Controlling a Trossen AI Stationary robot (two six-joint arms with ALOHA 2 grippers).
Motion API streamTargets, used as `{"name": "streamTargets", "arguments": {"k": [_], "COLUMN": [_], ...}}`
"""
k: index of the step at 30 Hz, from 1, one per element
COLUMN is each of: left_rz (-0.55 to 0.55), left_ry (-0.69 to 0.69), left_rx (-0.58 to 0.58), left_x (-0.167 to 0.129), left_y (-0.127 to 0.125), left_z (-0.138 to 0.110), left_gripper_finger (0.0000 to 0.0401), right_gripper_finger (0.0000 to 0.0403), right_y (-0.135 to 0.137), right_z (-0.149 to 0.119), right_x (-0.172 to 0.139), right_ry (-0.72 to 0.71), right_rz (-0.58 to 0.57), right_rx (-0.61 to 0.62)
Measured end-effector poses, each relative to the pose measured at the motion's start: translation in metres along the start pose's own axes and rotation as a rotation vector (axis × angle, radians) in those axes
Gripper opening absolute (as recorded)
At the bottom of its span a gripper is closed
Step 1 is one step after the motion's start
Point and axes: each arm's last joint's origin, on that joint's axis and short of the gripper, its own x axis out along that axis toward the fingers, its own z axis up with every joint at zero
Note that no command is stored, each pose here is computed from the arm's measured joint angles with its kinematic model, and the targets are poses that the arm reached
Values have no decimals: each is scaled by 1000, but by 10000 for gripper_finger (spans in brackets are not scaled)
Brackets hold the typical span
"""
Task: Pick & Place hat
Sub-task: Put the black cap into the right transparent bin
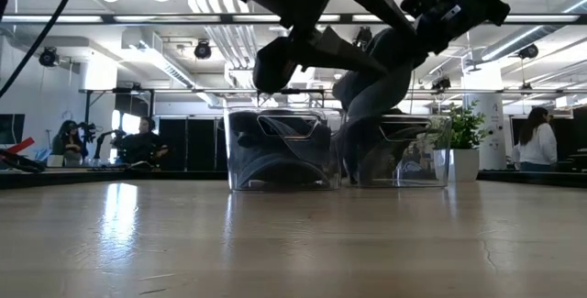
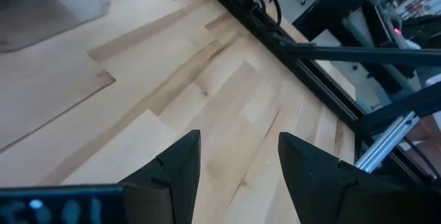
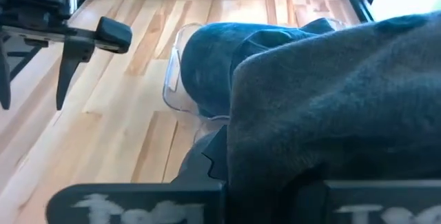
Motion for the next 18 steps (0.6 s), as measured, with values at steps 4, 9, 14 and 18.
{"name": "streamTargets", "arguments": {"k": [4, 9, 14, 18], "left_rz": [14, 29, 53, 59], "left_ry": [22, 34, 52, 62], "left_rx": [11, 19, 33, 41], "left_x": [0, 0, 0, 0], "left_y": [2, 4, 6, 7], "left_z": [-2, -3, -5, -6], "left_gripper_finger": [188, 188, 188, 188], "right_gripper_finger": [13, 13, 13, 13], "right_y": [-4, -7, -5, -10], "right_z": [-7, -24, -31, -43], "right_x": [7, 20, 36, 49], "right_ry": [21, 84, 146, 216], "right_rz": [1, 28, 80, 111], "right_rx": [5, 53, 85, 202]}}
